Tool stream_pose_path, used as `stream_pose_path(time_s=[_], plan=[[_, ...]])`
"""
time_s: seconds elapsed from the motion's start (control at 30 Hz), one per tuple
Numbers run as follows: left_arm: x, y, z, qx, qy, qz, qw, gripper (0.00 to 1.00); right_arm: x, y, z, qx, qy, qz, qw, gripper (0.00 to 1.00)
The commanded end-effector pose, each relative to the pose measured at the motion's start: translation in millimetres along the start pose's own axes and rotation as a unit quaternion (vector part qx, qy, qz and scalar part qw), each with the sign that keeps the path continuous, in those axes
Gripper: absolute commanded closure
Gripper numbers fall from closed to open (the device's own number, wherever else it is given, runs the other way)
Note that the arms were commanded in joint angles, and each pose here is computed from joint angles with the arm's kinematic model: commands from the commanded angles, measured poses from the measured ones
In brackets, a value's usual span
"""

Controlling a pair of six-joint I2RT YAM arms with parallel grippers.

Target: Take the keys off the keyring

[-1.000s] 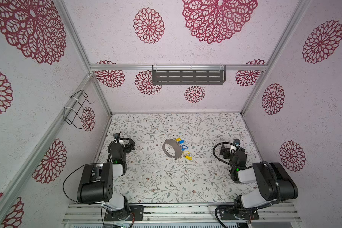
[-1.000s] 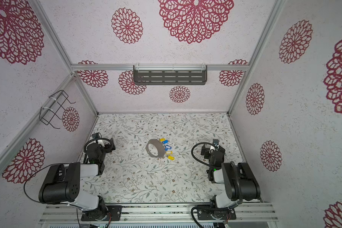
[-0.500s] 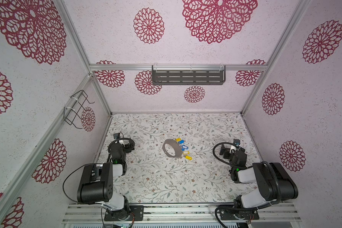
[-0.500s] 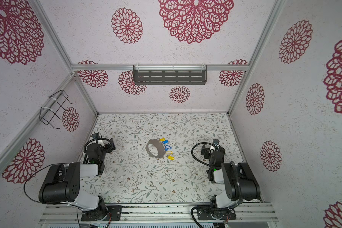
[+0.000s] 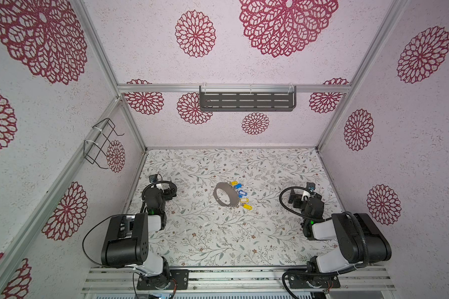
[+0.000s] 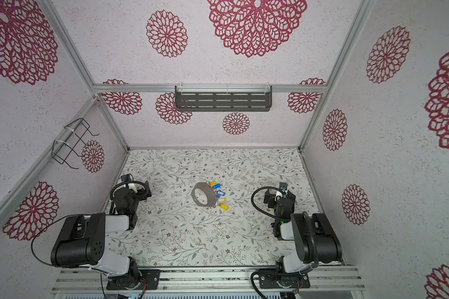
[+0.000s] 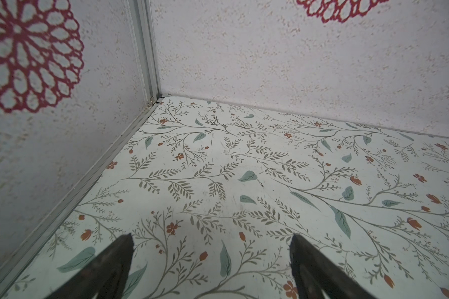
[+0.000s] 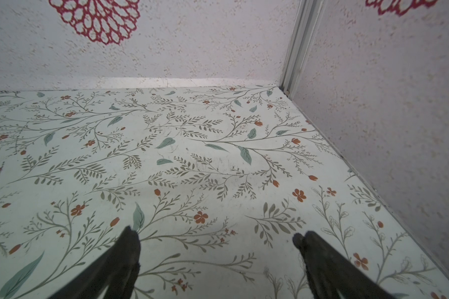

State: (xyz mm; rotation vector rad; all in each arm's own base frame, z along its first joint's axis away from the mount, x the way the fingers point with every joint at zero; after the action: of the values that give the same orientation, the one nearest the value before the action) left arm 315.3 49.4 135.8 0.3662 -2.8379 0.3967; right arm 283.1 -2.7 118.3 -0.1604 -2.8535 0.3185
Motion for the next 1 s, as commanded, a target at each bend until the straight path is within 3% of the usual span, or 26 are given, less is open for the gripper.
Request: stream_pose_path(time_s=[0.0,0.17,0.27,0.37,0.43,0.5,0.57,0.6,0.63,0.7,0.77,0.87,0.97], plan=[[-3,0,-8,-0.003,-0.02,0.001,1.0,0.03,-4,-3,-13,0.002,-0.032,0.006,0.999,0.01],[0,-5,-8,-0.016,-0.023,0.014,0.999,0.03,-2,-3,-13,0.006,-0.035,0.01,0.999,0.01],[10,-22,-23,-0.044,-0.016,0.006,0.999,0.03,14,3,-15,0.023,-0.069,0.022,0.997,0.01],[28,-58,-53,-0.055,0.019,0.012,0.998,0.03,41,7,-29,0.042,-0.091,0.083,0.992,0.01],[48,-90,-69,-0.044,0.026,0.044,0.998,0.03,48,14,-46,0.031,-0.079,0.055,0.995,0.01],[68,-118,-79,0.005,0.032,0.098,0.995,0.03,49,12,-61,-0.006,-0.053,0.039,0.998,0.01],[85,-141,-82,0.065,0.097,0.206,0.972,0.03,48,4,-65,-0.077,0.001,0.082,0.994,0.01],[93,-153,-80,0.074,0.126,0.28,0.949,0.03,48,-1,-69,-0.102,0.045,0.101,0.989,0.01],[97,-162,-78,0.078,0.132,0.344,0.926,0.03,48,-1,-75,-0.103,0.068,0.086,0.989,0.01],[96,-171,-78,0.1,0.127,0.399,0.903,0.03,52,-5,-75,-0.146,0.096,0.099,0.98,0.01],[85,-176,-79,0.133,0.14,0.397,0.897,0.03,56,-8,-64,-0.182,0.12,0.106,0.97,0.01],[71,-188,-70,0.158,0.163,0.409,0.884,0.03,64,-8,-62,-0.19,0.167,0.041,0.967,0.01],[69,-193,-51,0.135,0.138,0.402,0.895,0.03,76,-3,-63,-0.199,0.182,-0.015,0.963,0.01]])
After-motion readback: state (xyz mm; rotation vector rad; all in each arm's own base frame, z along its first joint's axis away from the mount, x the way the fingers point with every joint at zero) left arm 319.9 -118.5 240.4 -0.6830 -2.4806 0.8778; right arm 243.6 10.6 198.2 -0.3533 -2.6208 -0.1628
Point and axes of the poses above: each gripper's point midway between its finger pads, its own x axis back along the fingers, its own y axis along the line the jaws close on, z = x × y, the point moved 9 cm from there along x, back along the fingers, and after that the axes turned 12 degrees about x, right-handed, at the moved point
